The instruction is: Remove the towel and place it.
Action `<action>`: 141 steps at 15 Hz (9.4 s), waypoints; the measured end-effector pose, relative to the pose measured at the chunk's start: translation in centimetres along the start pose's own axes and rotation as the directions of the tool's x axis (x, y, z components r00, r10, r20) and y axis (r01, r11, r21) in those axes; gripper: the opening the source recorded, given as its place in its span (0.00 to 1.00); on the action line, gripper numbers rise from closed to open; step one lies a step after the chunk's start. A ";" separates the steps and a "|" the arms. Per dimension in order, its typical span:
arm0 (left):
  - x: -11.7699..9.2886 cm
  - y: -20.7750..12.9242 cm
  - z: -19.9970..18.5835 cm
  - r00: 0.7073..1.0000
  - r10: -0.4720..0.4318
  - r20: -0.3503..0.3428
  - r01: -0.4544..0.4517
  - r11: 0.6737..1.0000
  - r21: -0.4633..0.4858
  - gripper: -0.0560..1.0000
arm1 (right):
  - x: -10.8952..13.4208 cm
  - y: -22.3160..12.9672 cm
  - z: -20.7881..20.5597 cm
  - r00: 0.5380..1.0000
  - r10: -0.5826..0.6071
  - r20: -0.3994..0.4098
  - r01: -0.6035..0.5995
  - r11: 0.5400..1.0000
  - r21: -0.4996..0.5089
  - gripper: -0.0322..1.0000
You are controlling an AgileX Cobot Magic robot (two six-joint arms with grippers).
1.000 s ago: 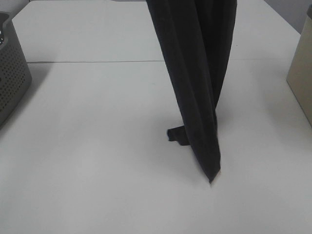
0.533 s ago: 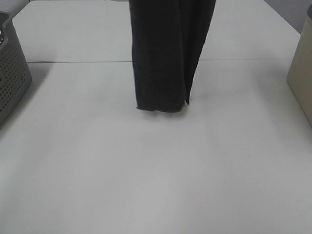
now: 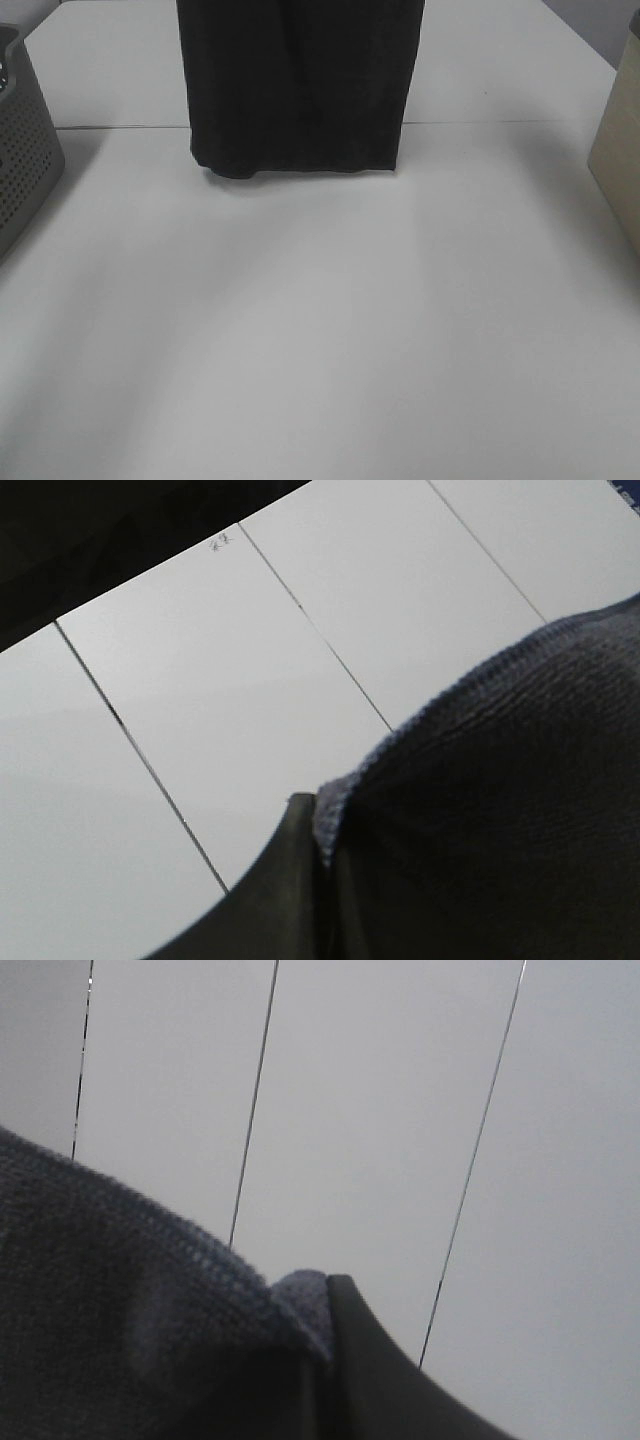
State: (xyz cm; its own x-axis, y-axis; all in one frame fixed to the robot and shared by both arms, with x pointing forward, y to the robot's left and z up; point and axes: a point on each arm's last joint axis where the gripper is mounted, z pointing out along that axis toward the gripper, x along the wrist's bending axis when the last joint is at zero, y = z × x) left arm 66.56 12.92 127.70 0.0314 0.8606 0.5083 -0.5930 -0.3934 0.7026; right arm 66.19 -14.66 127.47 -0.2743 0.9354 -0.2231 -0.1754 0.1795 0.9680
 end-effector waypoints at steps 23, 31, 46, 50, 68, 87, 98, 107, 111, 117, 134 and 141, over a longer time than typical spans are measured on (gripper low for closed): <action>-1.2 -10.3 3.6 0.990 -0.056 -0.128 0.048 0.997 -0.067 0.05 | -0.7 -4.8 4.8 0.998 -0.046 0.045 0.050 0.994 -0.093 0.04; -1.3 -10.3 3.6 0.992 -0.017 -0.121 0.008 0.997 -0.071 0.05 | -0.7 -4.7 4.8 0.998 -0.046 0.047 0.051 0.993 -0.107 0.04; -1.5 -9.9 3.1 0.995 -0.019 0.099 -0.012 0.952 0.305 0.05 | -1.5 -5.9 3.3 0.996 0.091 0.014 -0.091 0.969 0.230 0.04; 0.4 -5.4 1.2 0.961 -0.177 0.211 0.047 0.860 0.508 0.05 | -1.6 -3.1 -1.0 0.985 0.170 -0.027 -0.141 0.885 0.445 0.04; 2.8 1.6 -11.4 0.796 -0.598 0.087 0.119 0.295 0.948 0.05 | 0.9 0.3 -12.9 0.870 0.458 -0.183 -0.152 0.602 0.784 0.04; -3.0 0.5 -31.6 0.516 -0.849 -0.117 0.014 -0.128 0.992 0.05 | 4.5 -8.5 -28.6 0.742 0.670 0.034 -0.213 0.188 0.959 0.04; -6.1 -1.9 -38.7 0.435 -0.832 -0.345 -0.043 -0.402 0.915 0.05 | 6.9 -15.3 -32.3 0.673 0.711 0.207 -0.192 -0.102 0.976 0.04; -9.8 -2.4 -43.1 0.407 -0.831 -0.378 -0.246 -0.499 0.831 0.05 | 8.5 -21.8 -35.4 0.685 0.646 0.337 -0.104 -0.371 0.923 0.04; -11.9 -3.7 -43.3 0.455 -0.797 -0.396 -0.344 -0.568 0.747 0.05 | 9.0 -24.2 -35.3 0.702 0.617 0.356 -0.032 -0.472 0.881 0.04; -13.7 -5.7 -43.5 0.509 -0.738 -0.443 -0.403 -0.659 0.635 0.05 | 9.3 -26.0 -34.4 0.715 0.594 0.369 -0.001 -0.527 0.850 0.04; -15.4 -7.3 -42.1 0.495 -0.779 -0.384 -0.490 -0.616 0.617 0.10 | 8.8 -27.3 -34.1 0.764 0.581 0.280 0.027 -0.463 0.886 0.09; -19.8 -7.7 -41.0 0.502 -0.824 -0.262 -0.601 -0.550 0.579 0.13 | 8.8 -28.7 -33.8 0.788 0.559 0.260 0.052 -0.481 0.875 0.13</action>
State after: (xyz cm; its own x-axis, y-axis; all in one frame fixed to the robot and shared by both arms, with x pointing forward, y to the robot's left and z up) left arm 37.52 12.16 91.80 0.2935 0.8410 -0.4546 0.7734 -0.4883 -0.4041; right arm 36.89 -21.85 93.88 -0.0683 0.9162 0.3948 0.8975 0.2293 -0.3768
